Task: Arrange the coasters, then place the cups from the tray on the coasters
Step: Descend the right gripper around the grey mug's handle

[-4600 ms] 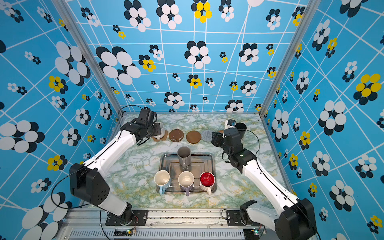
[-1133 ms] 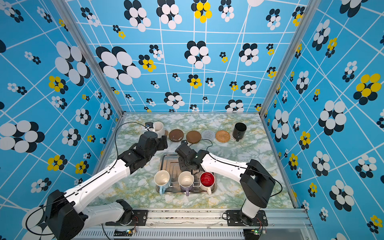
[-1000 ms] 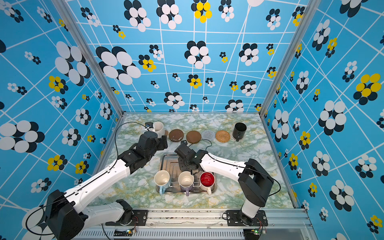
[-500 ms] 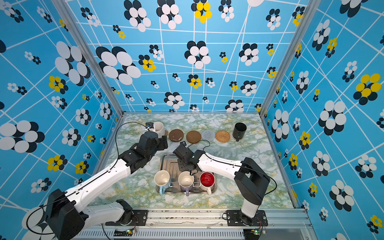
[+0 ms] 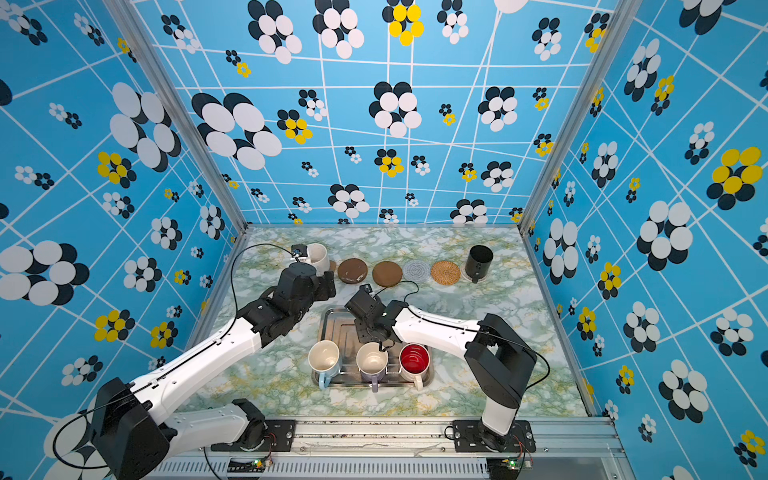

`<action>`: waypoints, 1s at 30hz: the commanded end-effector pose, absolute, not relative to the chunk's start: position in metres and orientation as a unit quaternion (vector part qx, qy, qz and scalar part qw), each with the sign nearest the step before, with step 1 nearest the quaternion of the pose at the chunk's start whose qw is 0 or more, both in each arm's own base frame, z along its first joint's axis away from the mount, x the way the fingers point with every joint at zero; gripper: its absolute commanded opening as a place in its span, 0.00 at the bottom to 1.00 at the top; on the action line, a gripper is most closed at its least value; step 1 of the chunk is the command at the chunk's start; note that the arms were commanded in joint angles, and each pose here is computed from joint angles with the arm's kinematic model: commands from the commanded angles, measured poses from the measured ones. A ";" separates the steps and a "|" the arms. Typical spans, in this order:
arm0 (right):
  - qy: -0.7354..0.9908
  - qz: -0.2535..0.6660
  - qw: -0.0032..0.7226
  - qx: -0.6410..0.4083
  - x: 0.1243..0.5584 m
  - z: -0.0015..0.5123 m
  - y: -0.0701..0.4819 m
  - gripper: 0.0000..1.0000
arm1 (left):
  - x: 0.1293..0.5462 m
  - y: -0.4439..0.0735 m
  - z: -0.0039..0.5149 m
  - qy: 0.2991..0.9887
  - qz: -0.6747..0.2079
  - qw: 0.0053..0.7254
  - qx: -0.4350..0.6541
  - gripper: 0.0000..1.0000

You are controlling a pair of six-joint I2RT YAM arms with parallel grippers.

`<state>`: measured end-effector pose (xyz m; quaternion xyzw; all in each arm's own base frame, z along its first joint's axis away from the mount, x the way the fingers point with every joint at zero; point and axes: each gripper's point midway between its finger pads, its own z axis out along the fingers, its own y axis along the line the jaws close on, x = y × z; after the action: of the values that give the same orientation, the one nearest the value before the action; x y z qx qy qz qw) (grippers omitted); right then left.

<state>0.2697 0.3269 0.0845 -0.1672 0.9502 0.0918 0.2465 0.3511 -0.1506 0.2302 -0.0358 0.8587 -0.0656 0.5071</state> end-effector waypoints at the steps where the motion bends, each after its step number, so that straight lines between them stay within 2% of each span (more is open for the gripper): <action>1: 0.951 0.079 0.254 -0.160 0.274 0.087 0.327 0.30 | 0.354 -0.148 0.233 0.856 -0.056 0.513 -0.037 0.85; 11: 0.949 0.076 0.258 -0.161 0.274 0.088 0.326 0.20 | 0.354 -0.149 0.232 0.857 -0.057 0.511 -0.037 0.85; 19: 0.947 0.075 0.265 -0.164 0.274 0.092 0.327 0.00 | 0.355 -0.149 0.230 0.858 -0.055 0.509 -0.036 0.85; 30: 0.945 0.071 0.272 -0.168 0.273 0.096 0.327 0.00 | 0.353 -0.147 0.231 0.857 -0.055 0.511 -0.037 0.85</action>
<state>0.2692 0.3228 0.0844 -0.1691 0.9495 0.0732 0.2538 0.3518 -0.1510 0.2282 -0.0351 0.8600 -0.0641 0.5051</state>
